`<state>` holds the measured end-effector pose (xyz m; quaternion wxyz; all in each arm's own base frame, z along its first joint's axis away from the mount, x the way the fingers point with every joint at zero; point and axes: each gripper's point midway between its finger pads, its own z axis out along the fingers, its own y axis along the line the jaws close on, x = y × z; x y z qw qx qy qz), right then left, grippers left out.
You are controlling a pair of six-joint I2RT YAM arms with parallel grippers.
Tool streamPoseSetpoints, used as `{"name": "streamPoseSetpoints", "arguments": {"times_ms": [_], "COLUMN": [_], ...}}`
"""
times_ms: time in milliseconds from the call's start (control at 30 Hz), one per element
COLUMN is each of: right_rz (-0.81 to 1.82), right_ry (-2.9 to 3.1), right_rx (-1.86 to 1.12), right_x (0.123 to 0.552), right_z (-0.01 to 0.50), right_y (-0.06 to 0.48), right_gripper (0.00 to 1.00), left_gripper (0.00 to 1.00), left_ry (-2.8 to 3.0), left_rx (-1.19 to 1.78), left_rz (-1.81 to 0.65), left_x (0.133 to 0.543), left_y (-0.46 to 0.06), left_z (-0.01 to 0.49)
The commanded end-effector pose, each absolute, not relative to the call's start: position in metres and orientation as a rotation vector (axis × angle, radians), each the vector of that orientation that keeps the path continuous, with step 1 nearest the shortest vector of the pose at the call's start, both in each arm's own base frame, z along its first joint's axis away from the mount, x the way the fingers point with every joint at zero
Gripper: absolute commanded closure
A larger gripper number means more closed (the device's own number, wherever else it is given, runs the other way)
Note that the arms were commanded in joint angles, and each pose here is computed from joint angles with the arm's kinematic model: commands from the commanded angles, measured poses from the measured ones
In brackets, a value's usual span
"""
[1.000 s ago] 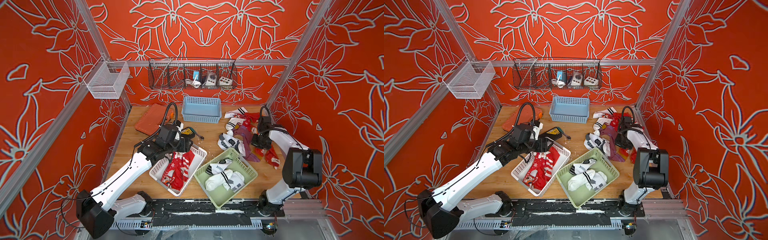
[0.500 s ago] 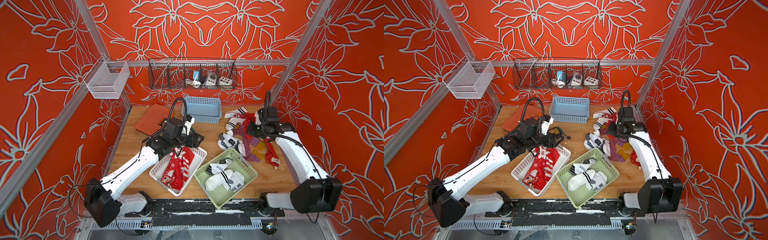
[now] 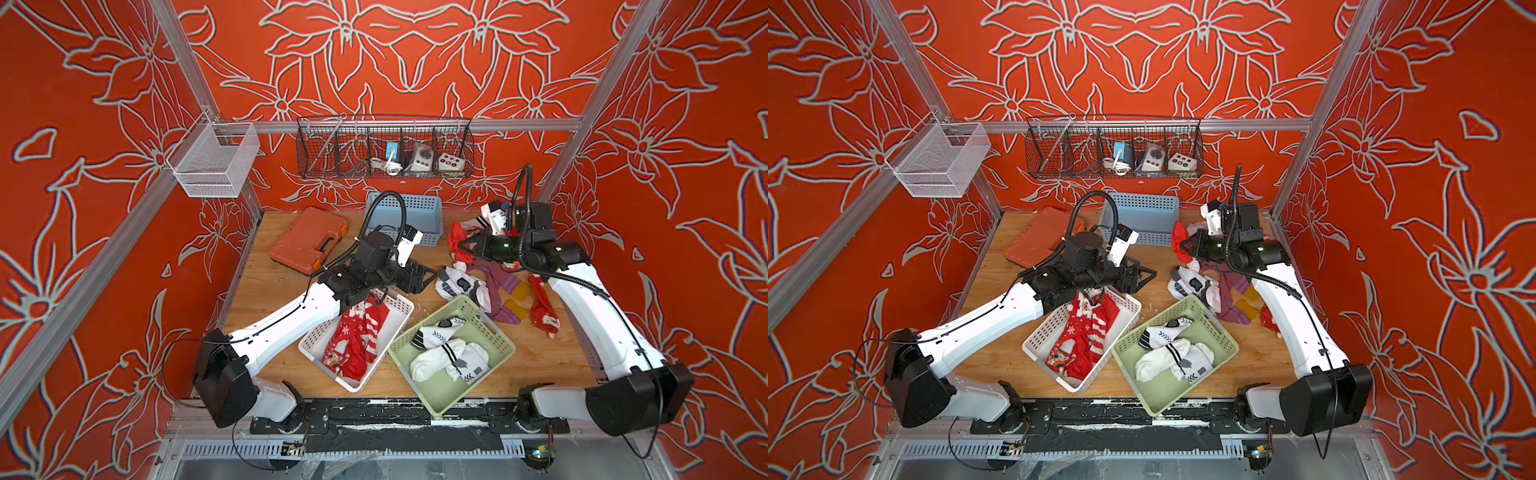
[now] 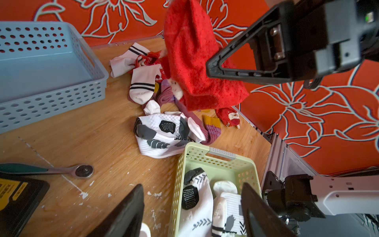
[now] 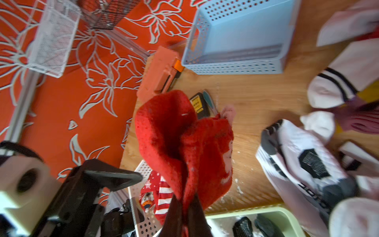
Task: Sort the socks into the basket by color
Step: Pick up the sock from the center of the board.
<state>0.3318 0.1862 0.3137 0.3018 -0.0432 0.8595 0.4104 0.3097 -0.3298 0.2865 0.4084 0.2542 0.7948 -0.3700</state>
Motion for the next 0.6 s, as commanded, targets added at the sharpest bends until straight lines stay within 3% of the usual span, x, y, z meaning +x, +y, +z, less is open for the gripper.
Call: {"name": "streamPoseSetpoints", "arguments": {"times_ms": [0,400,533,567], "right_rz": [1.278,1.418,1.446,1.452], "right_ry": [2.18,2.154,2.155,2.154], "right_rx": [-0.201,-0.34,-0.38,-0.39], "right_x": [0.325,0.305,0.299,0.298], "right_z": [0.346,0.355,0.355,0.356], "right_y": [0.21,0.243,0.251,0.253], "right_gripper": [1.0,1.0,1.0,1.0], "left_gripper": [0.27,0.29,0.42,0.51], "left_ry": [1.895,1.764,1.772,1.771], "left_rx": [0.699,0.751,0.768,0.768], "left_rz": [-0.961,-1.043,-1.066,-1.067], "left_x": [0.312,0.311,0.311,0.311], "left_y": [-0.345,-0.367,-0.372,-0.372], "left_z": [0.31,0.337,0.335,0.335]}}
